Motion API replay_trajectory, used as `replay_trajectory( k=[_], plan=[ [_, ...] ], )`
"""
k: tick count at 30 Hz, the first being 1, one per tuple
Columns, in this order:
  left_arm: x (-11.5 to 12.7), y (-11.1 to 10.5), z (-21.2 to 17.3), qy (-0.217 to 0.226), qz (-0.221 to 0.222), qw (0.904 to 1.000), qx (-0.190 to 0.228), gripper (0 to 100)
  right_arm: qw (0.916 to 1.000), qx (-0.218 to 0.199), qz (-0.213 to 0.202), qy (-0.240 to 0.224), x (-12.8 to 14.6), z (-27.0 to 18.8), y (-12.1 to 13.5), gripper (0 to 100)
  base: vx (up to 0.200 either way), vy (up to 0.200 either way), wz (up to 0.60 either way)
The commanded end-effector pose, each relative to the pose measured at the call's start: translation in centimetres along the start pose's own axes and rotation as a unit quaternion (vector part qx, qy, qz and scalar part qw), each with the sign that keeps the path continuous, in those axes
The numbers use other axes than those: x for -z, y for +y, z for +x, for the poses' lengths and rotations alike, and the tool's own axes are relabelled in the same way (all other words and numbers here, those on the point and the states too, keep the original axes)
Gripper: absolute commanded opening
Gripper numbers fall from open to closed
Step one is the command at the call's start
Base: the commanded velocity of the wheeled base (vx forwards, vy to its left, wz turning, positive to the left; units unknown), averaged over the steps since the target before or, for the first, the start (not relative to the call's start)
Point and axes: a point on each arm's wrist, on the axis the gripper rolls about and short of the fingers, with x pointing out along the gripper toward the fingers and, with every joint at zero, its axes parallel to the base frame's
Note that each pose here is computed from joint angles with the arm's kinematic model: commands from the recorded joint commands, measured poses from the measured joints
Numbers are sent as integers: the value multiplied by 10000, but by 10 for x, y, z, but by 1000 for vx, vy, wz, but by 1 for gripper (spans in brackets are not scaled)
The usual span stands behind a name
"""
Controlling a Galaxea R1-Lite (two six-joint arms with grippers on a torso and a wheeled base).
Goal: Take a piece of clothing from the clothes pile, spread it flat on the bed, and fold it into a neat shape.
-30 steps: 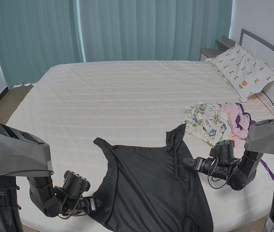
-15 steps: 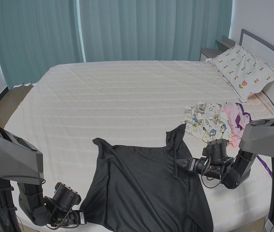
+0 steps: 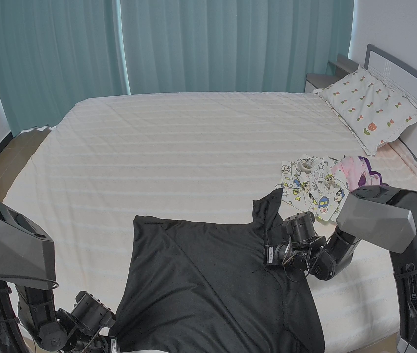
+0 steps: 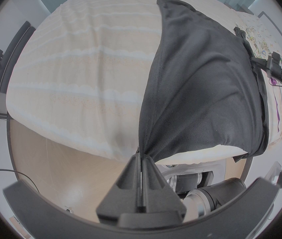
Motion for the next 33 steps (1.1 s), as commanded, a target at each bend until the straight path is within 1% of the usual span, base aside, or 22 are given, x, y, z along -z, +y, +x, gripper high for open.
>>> replay_trajectory(
  k=[1, 4, 6, 8, 12, 13, 14, 18, 19, 21, 23, 26, 27, 28, 30, 33],
  plan=[
    [4, 2, -2, 58, 26, 10000, -27, 0, 9999, 96, -22, -69, 3, 12, -1, 0, 0, 0, 0],
    [4, 2, -1, 88, 30, 9999, -38, 0, 9983, 59, 183, -559, -19, -3, -6, 0, 0, 0, 0],
    [5, 2, -1, 88, 37, 9999, -37, 0, 9974, 69, 256, -663, -27, -12, -11, 0, 0, 0, 0],
    [4, 2, -1, 82, 36, 10000, -32, 0, 9951, 142, 433, -878, -44, -28, -29, 0, 0, 0, 0],
    [4, 2, -1, 86, 36, 10000, -26, 0, 9919, 138, 718, -1035, -64, -37, -69, 0, 0, 0, 0],
    [4, 2, -1, 86, 29, 10000, -26, 0, 9917, 115, 746, -1038, -65, -38, -75, 0, 0, 0, 0],
    [4, 2, -1, 86, 29, 10000, -26, 0, 9912, 71, 822, -1032, -67, -38, -87, 0, 0, 0, 0],
    [5, 2, -1, 97, 29, 9999, -24, 0, 9908, 27, 988, -926, -64, -34, -118, 0, 0, 0, 0],
    [5, 2, -1, 103, 30, 9999, -29, 0, 9908, 20, 992, -918, -64, -34, -119, 0, 0, 0, 0],
    [5, 2, -1, 98, 22, 9999, -35, 0, 9903, 2, 1068, -890, -62, -28, -133, 0, 0, 0, 0],
    [5, 2, -1, 105, 23, 9999, -40, 0, 9901, -21, 1097, -874, -61, -23, -139, 0, 0, 0, 0],
    [5, 2, -1, 105, 23, 9999, -40, 0, 9899, 51, 1159, -816, -56, -12, -149, 0, 0, 0, 0],
    [5, 2, -1, 105, 23, 9999, -40, 0, 9896, 92, 1187, -806, -56, -9, -153, 100, 0, 0, 0],
    [5, 2, -1, 105, 23, 9999, -40, 0, 9896, 92, 1187, -806, -56, -9, -153, 100, 0, 0, 0],
    [5, 2, -1, 105, 23, 9999, -40, 0, 9882, 211, 1262, -836, -55, -5, -164, 100, 0, 0, 0],
    [5, 2, -1, 109, 23, 9999, -34, 0, 9870, 277, 1320, -877, -57, -9, -171, 100, 0, 0, 0]
  ],
)
